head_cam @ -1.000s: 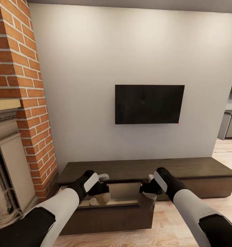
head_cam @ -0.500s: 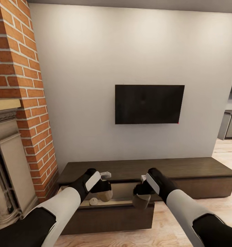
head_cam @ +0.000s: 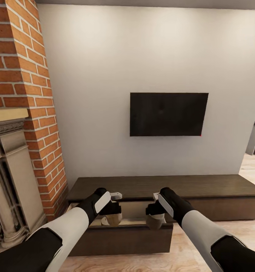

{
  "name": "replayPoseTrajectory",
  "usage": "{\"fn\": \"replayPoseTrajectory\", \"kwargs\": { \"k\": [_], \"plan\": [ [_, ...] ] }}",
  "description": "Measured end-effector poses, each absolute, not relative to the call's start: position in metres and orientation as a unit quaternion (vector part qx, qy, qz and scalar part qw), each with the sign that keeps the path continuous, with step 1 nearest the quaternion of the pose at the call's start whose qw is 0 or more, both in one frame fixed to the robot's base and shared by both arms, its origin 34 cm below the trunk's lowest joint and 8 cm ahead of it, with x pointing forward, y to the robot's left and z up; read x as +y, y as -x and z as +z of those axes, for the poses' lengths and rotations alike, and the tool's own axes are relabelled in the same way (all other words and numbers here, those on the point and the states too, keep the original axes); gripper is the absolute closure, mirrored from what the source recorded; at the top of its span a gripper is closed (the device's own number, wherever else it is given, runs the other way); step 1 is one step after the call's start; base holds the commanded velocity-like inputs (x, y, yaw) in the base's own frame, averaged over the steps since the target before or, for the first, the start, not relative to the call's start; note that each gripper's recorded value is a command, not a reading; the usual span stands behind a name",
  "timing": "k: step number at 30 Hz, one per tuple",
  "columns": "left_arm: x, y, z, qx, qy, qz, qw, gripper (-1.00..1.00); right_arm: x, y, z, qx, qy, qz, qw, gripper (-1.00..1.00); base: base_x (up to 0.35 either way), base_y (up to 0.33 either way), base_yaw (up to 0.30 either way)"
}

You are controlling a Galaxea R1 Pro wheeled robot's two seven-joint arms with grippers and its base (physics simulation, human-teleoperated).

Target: Place each of the two pumpkins and all three candles from the living room inside a cabinet in the living room (use any cabinet), then make sure every cabinet is closed, and position the cauldron so it is next to a table in the living room.

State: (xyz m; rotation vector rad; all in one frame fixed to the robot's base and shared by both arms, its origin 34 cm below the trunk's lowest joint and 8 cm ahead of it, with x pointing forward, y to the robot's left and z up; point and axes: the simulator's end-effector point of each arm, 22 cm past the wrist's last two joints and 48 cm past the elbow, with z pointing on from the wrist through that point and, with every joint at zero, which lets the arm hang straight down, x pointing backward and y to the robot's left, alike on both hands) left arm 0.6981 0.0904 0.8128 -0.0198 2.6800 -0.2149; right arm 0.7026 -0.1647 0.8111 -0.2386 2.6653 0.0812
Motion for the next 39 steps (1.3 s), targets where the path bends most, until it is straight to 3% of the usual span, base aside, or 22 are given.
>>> {"fn": "replayPoseTrajectory", "kwargs": {
  "k": [14, 21, 39],
  "plan": [
    [0.08, -0.697, 0.814, 0.97, 0.0, -0.101, 0.223, 1.0, -0.151, -0.702, 0.811, 0.968, 0.09, 0.039, 0.233, 1.0, 0.13, -0.092, 0.003],
    [0.078, -0.696, 0.814, 0.969, -0.001, -0.106, 0.222, 1.0, -0.152, -0.722, 0.817, 0.954, 0.082, 0.04, 0.286, 1.0, 0.262, -0.039, 0.0],
    [0.078, -0.697, 0.814, 0.969, -0.001, -0.106, 0.223, 1.0, -0.145, -0.721, 0.815, 0.953, 0.082, 0.045, 0.288, 1.0, 0.191, -0.058, 0.021]
  ]
}}
